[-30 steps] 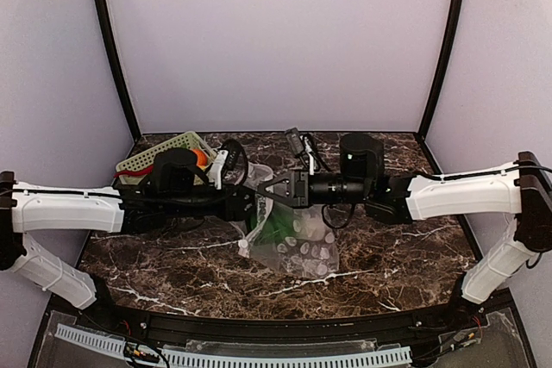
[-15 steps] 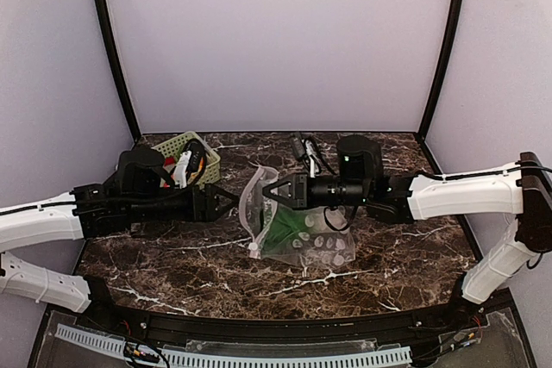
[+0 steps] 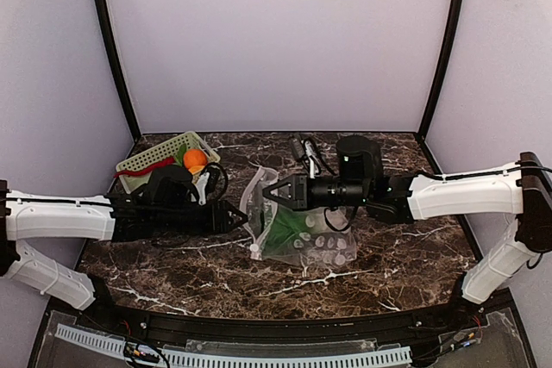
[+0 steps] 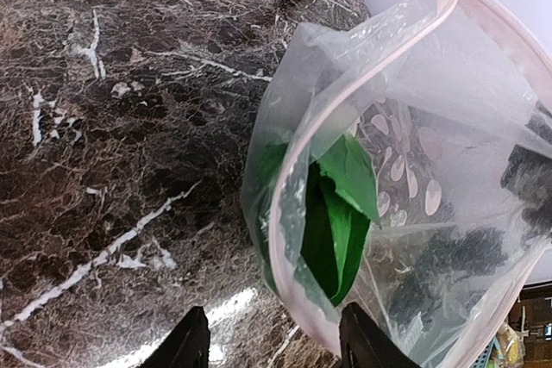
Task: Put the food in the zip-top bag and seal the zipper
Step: Adjust the zipper food storage bag at the center of the board.
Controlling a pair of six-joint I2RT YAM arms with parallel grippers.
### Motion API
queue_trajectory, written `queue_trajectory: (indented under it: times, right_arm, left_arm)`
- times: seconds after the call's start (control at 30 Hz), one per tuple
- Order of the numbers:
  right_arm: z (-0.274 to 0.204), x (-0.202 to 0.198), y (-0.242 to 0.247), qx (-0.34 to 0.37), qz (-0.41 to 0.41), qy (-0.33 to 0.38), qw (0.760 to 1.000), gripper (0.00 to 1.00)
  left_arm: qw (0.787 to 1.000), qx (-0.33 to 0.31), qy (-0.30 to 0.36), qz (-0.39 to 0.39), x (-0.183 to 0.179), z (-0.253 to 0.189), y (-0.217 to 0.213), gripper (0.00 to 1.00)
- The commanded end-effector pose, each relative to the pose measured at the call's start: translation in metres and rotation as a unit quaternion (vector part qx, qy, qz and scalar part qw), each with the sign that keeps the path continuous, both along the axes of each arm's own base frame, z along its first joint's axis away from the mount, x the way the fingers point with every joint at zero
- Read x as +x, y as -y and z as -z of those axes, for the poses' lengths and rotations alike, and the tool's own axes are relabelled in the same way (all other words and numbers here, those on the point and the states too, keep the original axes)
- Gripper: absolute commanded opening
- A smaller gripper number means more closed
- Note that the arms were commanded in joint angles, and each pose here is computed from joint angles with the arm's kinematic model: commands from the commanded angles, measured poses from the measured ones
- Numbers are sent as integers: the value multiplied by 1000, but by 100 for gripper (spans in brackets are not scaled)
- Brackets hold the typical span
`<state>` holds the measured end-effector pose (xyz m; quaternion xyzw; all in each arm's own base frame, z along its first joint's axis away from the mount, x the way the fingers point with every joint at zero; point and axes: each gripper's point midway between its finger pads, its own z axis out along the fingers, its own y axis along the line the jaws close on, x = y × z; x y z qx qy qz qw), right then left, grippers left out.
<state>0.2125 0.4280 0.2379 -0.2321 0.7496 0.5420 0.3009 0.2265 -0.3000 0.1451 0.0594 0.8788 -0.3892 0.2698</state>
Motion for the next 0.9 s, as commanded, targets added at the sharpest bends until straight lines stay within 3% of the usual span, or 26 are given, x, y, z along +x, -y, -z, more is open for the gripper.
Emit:
queue_trajectory:
  times: [0.0,0.17,0.27,0.3,0.37,0.6,0.73,0.87]
  right_arm:
    - [-21,-5,0,20,-8,21,1000,0]
    - [-23,-4,2,17,-4,27,999,0]
    - [-23,-2,6,10,6,28,1000,0]
    - [-22,0,7,4,13,28,1000,0]
    - [-17,7,14,-25,36,30,999,0]
    - [-51,41,60,-107,136,96,980,0]
    - [-103,45,85,-100,176,152,968,0]
    - [-121,43,101,-90,197,172,961,0]
  left_arm:
    - [999,-51,11,6,9,-15,14,51]
    - [997,-71,5,14,15,-15,23,45]
    - [996,-85,6,19,19,-20,29,22]
    - [996,-89,6,21,21,-22,30,10]
    - [995,-95,16,31,25,-33,32,2]
    - [988,-99,88,83,35,-119,47,1]
    - [984,-96,105,108,33,-148,52,1]
    - [981,-99,121,115,33,-162,52,1]
